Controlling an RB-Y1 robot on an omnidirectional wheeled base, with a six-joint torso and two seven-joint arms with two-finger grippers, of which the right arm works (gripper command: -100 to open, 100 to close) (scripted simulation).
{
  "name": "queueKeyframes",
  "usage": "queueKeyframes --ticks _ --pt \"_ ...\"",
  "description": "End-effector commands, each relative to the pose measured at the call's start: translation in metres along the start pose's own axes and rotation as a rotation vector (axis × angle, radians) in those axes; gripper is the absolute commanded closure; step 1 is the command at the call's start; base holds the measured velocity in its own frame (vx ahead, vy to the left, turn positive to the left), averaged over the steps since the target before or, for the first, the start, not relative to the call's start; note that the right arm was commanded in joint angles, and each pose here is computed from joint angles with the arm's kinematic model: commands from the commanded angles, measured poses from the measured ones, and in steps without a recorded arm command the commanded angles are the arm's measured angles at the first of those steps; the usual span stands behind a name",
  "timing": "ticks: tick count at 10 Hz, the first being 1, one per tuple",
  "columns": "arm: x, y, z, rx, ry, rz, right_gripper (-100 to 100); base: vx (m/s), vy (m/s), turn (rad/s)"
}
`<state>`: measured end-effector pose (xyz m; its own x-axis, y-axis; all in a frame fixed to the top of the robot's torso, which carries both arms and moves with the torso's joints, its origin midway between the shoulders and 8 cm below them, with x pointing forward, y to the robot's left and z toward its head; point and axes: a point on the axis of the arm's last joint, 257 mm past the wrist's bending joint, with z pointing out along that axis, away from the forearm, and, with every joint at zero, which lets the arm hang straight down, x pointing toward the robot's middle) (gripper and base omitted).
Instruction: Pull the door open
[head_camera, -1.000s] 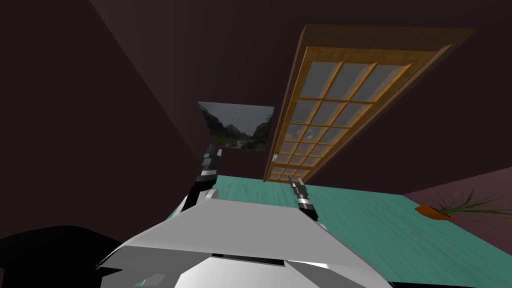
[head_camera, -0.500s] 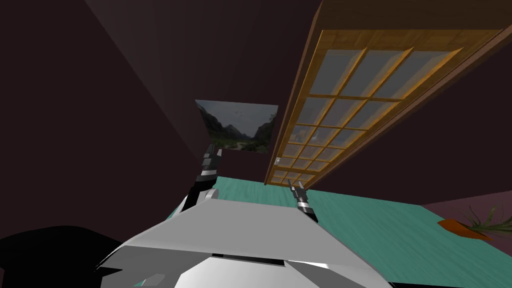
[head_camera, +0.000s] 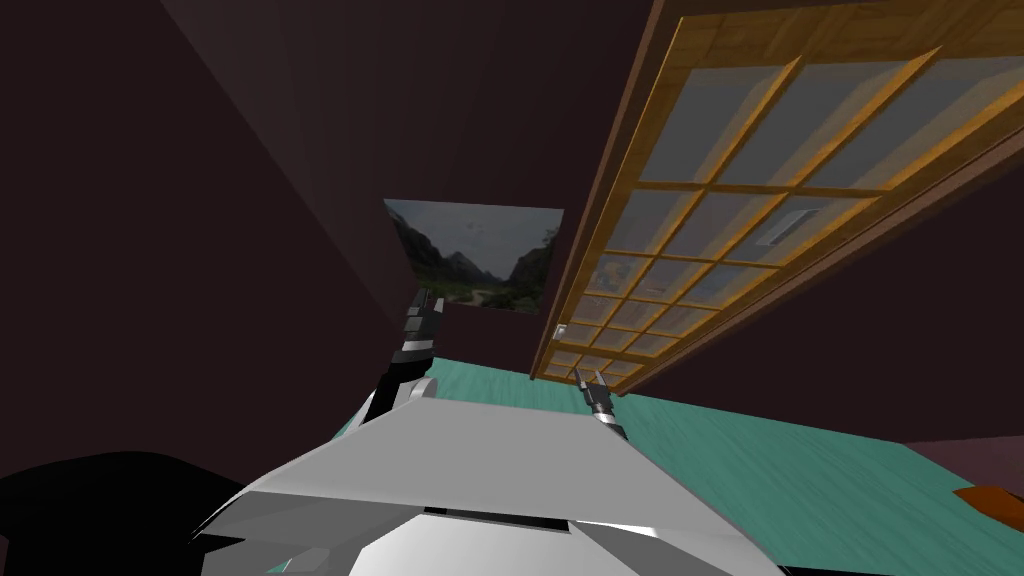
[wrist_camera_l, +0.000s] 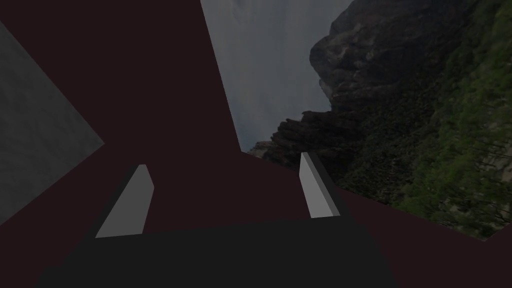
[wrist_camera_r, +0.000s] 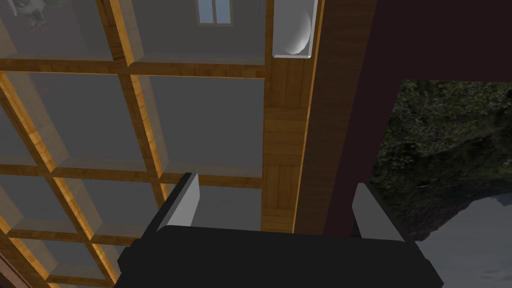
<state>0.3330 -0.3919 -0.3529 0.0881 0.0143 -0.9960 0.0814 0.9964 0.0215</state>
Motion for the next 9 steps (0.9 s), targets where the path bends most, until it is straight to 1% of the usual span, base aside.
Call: queueKeyframes --ticks 1,5,6,7,8,9 --pt "0.012 0.004 -0.0063 0.005 0.023 -0.012 -100 0.194 -0.033 0.061" --pt "0.037 0.016 -0.0212 0.015 0.072 -0.024 -100 0.158 -0.035 0.053" --pt "0.045 0.021 -0.0259 0.017 0.086 -0.022 -100 0.169 -0.022 0.055" --pt "0.041 0.017 -0.0241 0.016 0.077 -0.021 -100 0.077 -0.016 0.015" --pt "0.039 0.006 -0.0227 0.011 0.079 -0.043 -100 0.098 -0.004 0.012" --pt "0.039 0.000 -0.0217 0.010 0.079 -0.051 -100 0.160 0.029 0.033"
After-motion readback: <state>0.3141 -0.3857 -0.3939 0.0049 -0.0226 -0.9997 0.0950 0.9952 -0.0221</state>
